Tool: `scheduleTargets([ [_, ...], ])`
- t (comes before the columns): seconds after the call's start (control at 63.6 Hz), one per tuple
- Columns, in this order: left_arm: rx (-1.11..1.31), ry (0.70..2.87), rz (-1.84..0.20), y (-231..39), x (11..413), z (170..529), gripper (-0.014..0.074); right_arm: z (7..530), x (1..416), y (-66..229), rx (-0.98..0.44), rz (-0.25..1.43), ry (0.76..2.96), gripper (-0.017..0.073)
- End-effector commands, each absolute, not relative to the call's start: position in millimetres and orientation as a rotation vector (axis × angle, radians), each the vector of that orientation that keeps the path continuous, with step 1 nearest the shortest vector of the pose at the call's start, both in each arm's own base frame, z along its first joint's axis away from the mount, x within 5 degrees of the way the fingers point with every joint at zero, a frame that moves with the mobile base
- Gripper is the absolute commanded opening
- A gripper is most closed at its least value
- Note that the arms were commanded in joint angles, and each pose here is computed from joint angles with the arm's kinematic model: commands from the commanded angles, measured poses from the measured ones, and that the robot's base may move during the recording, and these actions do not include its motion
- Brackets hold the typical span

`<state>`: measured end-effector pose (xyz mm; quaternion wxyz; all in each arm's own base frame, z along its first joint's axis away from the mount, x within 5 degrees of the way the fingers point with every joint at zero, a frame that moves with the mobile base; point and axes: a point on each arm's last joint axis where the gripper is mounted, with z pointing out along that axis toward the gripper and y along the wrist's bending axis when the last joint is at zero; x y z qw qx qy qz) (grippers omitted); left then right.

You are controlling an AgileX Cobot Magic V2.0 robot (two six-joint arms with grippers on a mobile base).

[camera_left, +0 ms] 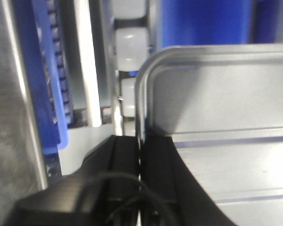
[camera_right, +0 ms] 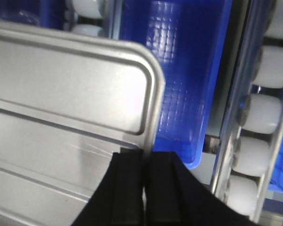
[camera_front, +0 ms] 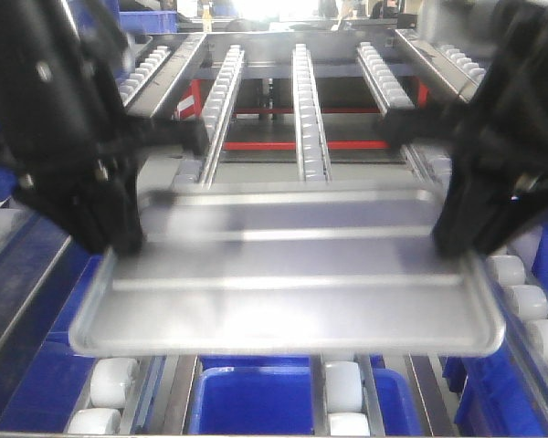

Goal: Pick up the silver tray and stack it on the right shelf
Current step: 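Lift the silver tray off the rollers with both grippers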

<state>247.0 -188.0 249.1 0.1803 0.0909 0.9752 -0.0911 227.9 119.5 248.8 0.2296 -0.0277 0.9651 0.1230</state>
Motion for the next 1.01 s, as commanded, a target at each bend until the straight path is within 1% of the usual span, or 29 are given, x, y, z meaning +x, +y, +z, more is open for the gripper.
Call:
scheduleTargets([
  [0.0,0.280,2.658,-0.293,-182,236,286,-0.0093,282,218,111,-0.117,0.346,2.534,0.0058],
  [0.126,0.252,2.602,-0.304,-177,220,307,-0.0093,301,202,103,-0.115,0.369,2.485,0.0058],
  [0.33,0.290,2.491,-0.296,-172,190,341,-0.0093,322,178,90,-0.113,0.390,2.437,0.0058],
  [0.425,0.292,2.448,-0.287,-172,182,355,-0.0093,324,174,89,-0.113,0.390,2.437,0.0058],
  [0.597,0.300,2.358,-0.283,-179,179,378,-0.0093,321,177,90,-0.114,0.381,2.458,0.0058],
  [0.833,0.306,2.432,-0.180,-183,185,365,-0.0093,323,179,91,-0.112,0.394,2.427,0.0058],
  [0.991,0.311,2.447,-0.163,-187,188,360,-0.0093,323,179,91,-0.112,0.394,2.427,0.0058],
])
